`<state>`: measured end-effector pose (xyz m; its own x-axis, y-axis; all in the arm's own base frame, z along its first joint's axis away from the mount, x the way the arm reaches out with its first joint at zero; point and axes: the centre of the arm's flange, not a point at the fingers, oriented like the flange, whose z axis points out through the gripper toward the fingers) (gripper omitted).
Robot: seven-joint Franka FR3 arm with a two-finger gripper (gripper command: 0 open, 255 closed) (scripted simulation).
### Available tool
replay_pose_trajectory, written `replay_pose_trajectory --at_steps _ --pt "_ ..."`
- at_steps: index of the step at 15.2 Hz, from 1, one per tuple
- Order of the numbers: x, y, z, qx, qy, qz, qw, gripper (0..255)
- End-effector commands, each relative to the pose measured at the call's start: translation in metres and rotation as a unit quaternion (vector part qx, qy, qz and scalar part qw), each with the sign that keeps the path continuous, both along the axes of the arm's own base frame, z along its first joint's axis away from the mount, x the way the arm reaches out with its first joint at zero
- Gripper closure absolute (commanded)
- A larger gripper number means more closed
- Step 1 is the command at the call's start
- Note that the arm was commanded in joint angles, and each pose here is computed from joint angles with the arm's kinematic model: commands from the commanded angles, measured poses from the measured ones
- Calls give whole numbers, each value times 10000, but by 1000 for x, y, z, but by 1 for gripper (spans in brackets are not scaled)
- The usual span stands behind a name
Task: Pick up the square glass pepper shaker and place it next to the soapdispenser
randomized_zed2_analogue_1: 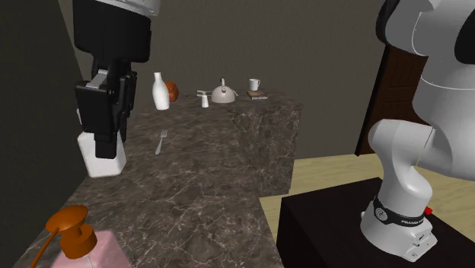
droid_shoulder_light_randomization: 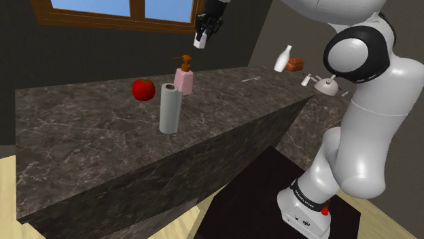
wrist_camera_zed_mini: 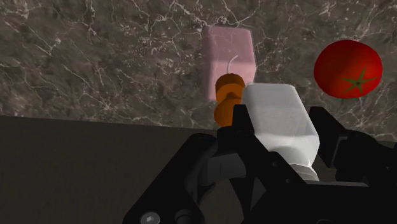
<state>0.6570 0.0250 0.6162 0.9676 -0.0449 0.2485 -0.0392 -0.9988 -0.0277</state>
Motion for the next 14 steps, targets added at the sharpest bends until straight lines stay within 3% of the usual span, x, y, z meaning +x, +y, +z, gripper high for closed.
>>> replay_pose_trajectory --at_steps 1,3,14 --pt "16 23 -1 4 2 1 10000 255" --pt "32 49 -1 4 2 1 10000 255" --pt "32 49 -59 4 2 1 10000 255"
